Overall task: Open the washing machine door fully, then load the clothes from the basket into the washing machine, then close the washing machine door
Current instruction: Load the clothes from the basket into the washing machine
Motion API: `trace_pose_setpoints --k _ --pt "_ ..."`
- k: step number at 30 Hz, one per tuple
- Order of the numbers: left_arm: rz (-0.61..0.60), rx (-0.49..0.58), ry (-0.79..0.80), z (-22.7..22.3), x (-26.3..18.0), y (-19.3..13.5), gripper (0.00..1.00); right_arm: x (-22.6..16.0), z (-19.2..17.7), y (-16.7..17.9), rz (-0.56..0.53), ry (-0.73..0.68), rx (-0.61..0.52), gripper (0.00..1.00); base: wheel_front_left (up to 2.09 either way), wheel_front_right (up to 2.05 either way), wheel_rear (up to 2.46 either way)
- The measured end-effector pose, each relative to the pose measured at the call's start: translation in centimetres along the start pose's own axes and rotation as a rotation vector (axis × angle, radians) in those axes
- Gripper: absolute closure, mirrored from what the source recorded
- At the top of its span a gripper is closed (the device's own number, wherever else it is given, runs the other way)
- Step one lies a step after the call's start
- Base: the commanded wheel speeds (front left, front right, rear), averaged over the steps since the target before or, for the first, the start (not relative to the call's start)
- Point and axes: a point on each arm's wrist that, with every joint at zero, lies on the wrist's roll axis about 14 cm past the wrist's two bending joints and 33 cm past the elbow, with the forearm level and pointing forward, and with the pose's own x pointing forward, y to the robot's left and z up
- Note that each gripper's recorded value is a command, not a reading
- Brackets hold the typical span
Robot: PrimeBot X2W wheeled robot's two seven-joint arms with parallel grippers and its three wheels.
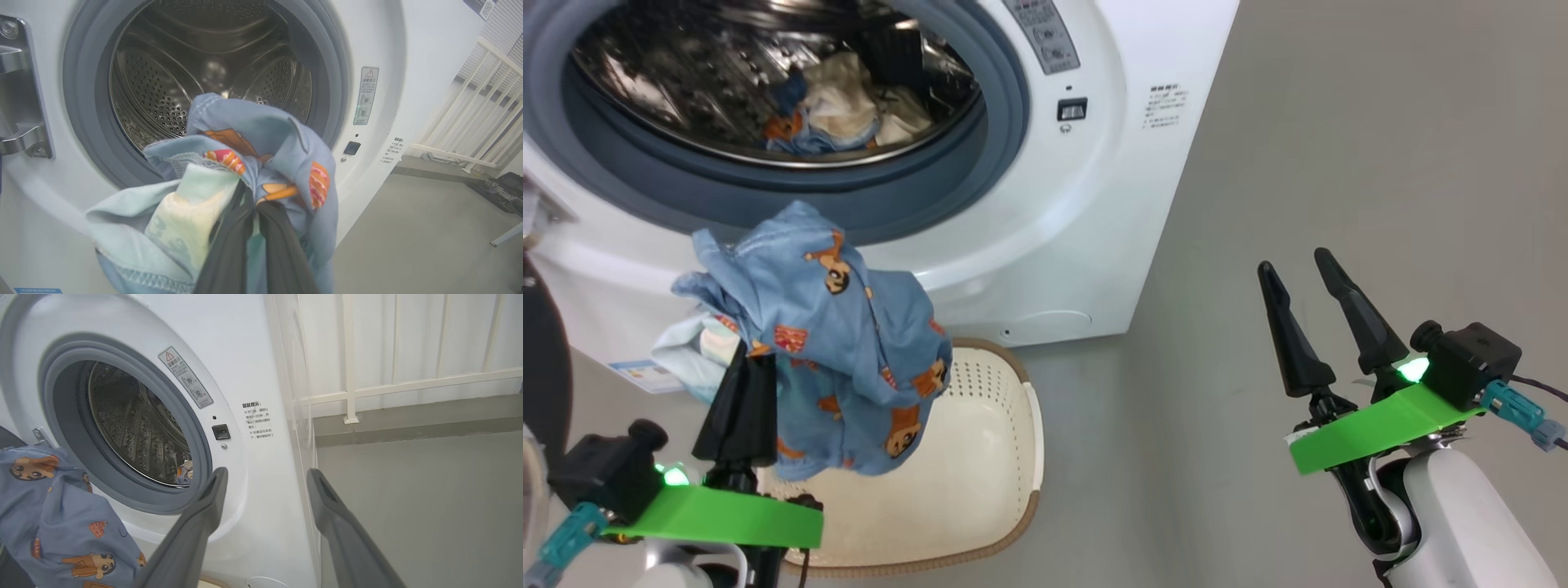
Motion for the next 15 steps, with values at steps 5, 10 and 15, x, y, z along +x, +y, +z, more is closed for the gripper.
trace_pose_setpoints --k 5,10,15 --pt "0.013 0.005 -0.025 1.1 -0.8 -0.2 1.00 -0.3 0.5 0.4 0.010 -0.011 0.011 0.00 0.00 0.00 0.00" --pt "0.026 0.006 -0.031 1.4 -1.0 0.0 1.00 -0.2 0.6 0.7 0.020 -0.012 0.013 0.00 0.00 0.00 0.00" --pt "0.034 0.009 -0.015 1.1 -0.3 0.4 1.00 -0.2 0.5 0.7 0.023 -0.008 0.012 0.00 0.00 0.00 0.00"
